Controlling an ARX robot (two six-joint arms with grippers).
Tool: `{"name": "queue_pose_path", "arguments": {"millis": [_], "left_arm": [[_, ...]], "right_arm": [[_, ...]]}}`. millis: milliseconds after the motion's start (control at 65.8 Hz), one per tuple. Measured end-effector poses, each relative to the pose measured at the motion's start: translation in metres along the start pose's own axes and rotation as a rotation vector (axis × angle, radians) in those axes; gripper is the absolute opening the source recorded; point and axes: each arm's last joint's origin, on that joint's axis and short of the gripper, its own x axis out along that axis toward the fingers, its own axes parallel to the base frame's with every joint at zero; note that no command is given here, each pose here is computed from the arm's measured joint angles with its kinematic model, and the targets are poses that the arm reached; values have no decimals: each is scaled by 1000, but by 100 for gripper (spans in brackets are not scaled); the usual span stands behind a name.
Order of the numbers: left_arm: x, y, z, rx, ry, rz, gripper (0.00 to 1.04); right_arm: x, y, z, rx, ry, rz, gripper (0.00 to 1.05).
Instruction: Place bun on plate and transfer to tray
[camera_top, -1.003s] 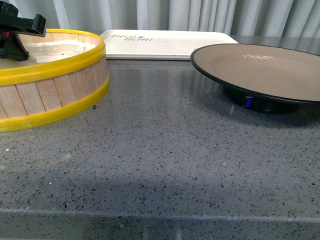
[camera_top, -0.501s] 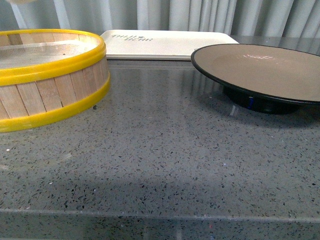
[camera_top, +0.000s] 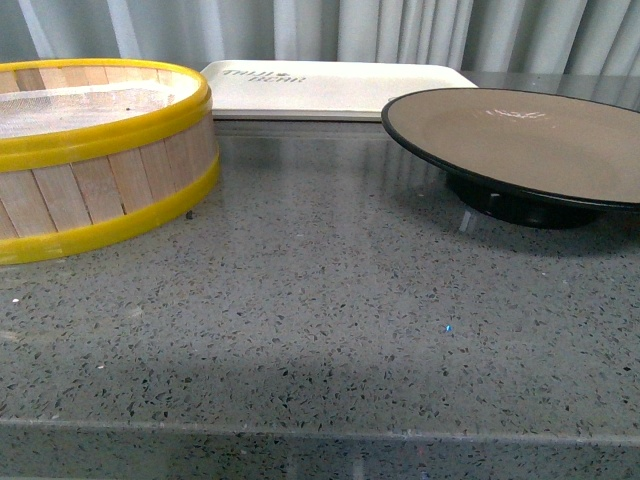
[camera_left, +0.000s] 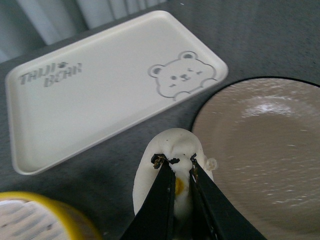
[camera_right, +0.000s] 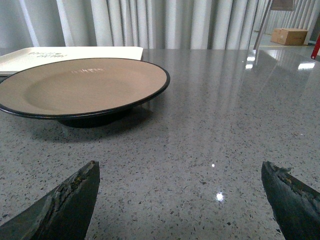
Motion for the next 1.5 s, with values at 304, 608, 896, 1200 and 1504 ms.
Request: {"name": "queue_pose_path", "arguments": {"millis": [304,608,896,1200,1504], "left_arm": [[35,-64,-7,68,17,-65,5],[73,-94,-17,133,45,-48,5],[83,-104,-29,186,75,-56,5],[83,-108,-31,236,71,-57,5],[85,-119,-41,261,112,-79,22]], "right_arm": [[0,0,0,0,0,0,96],[0,0,0,0,0,0,96],[0,0,0,0,0,0,96],[0,0,0,0,0,0,96],[0,0,0,0,0,0,96]]}}
